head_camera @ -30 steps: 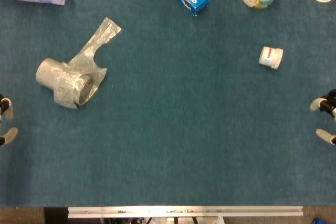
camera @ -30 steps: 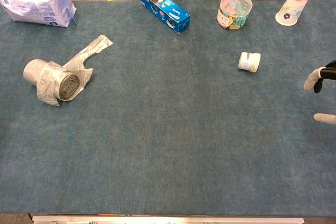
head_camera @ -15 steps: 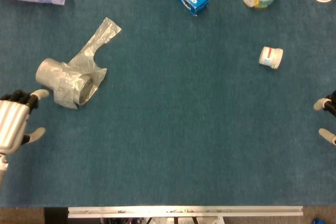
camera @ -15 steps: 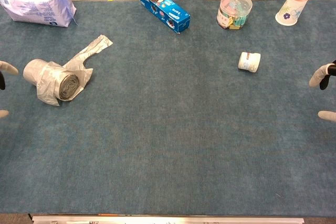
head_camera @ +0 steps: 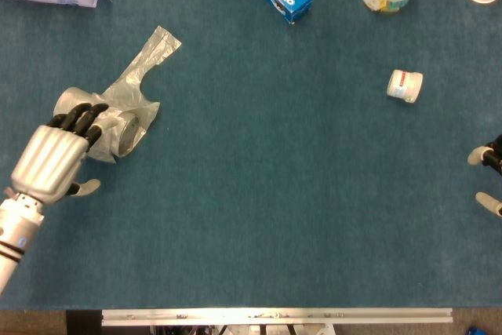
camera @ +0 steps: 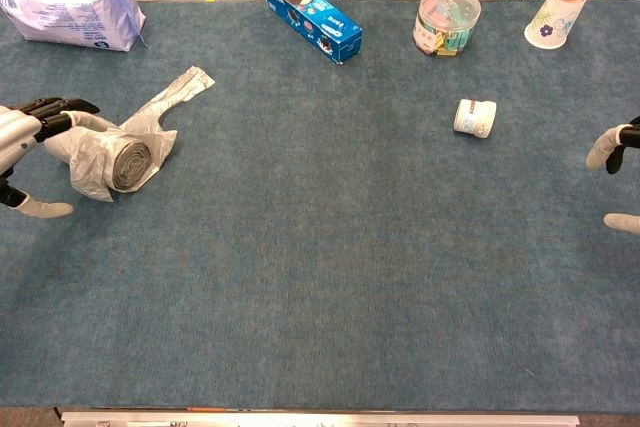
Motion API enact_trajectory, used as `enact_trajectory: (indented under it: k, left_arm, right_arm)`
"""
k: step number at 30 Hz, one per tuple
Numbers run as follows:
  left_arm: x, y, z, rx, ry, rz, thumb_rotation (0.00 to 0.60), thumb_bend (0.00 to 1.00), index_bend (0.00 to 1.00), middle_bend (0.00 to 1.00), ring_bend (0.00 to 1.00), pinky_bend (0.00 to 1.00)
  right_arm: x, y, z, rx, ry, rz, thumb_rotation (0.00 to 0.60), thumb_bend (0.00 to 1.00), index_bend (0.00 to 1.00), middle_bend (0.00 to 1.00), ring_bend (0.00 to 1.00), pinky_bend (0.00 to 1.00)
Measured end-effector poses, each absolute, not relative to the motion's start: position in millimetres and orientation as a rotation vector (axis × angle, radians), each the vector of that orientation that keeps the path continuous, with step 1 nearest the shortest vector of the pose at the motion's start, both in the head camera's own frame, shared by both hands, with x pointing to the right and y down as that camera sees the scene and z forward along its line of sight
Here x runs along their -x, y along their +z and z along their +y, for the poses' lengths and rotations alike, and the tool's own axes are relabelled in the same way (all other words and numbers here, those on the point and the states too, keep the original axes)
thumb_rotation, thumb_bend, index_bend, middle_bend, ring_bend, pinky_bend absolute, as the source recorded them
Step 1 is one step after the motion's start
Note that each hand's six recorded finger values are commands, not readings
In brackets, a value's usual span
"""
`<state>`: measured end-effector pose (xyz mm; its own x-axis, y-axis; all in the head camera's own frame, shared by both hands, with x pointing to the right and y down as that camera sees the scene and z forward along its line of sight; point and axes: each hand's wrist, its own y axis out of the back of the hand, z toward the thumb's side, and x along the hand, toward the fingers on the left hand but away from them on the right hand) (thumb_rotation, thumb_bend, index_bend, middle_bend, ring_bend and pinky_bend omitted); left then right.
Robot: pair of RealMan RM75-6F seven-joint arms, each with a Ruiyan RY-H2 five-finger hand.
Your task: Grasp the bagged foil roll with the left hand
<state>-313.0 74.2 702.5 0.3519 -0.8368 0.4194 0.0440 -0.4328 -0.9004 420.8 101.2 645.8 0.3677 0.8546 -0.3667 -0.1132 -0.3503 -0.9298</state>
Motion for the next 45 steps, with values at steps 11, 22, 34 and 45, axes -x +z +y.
enact_trajectory:
  k: [11,22,34,45]
  left_arm:
    - [300.5,723.9,56.2,1.637,-1.22,0.479,0.6,0.0,0.19,0.09,0.1,0.28]
    - [301.6,724.2,44.2,1.585,-1.223,0.465,0.6,0.0,0.19,0.09,0.1,0.28]
    - [312.5,740.6,34.6,1.516,-1.286,0.402,0.6,0.0,0.19,0.09,0.1,0.29]
    - [310.9,749.8,27.8,1.455,-1.272,0.388,0.6,0.0,0.27,0.19,0.23,0.49]
  right_arm:
    - [-420.8,647.2,102.5,1.609,1.198,-0.665,0.6,0.0,0.45,0.54,0.37,0.49]
    - [-420.5,648.9,103.4,1.612,1.204,-0.656,0.6,0.0,0.45,0.54,0.37,0.49]
    - [-420.7,648.8,103.3,1.612,1.205,-0.656,0.6,0.0,0.45,0.54,0.37,0.49]
    - [-420.9,648.5,103.0,1.613,1.205,-0.657,0.6,0.0,0.45,0.54,0.37,0.49]
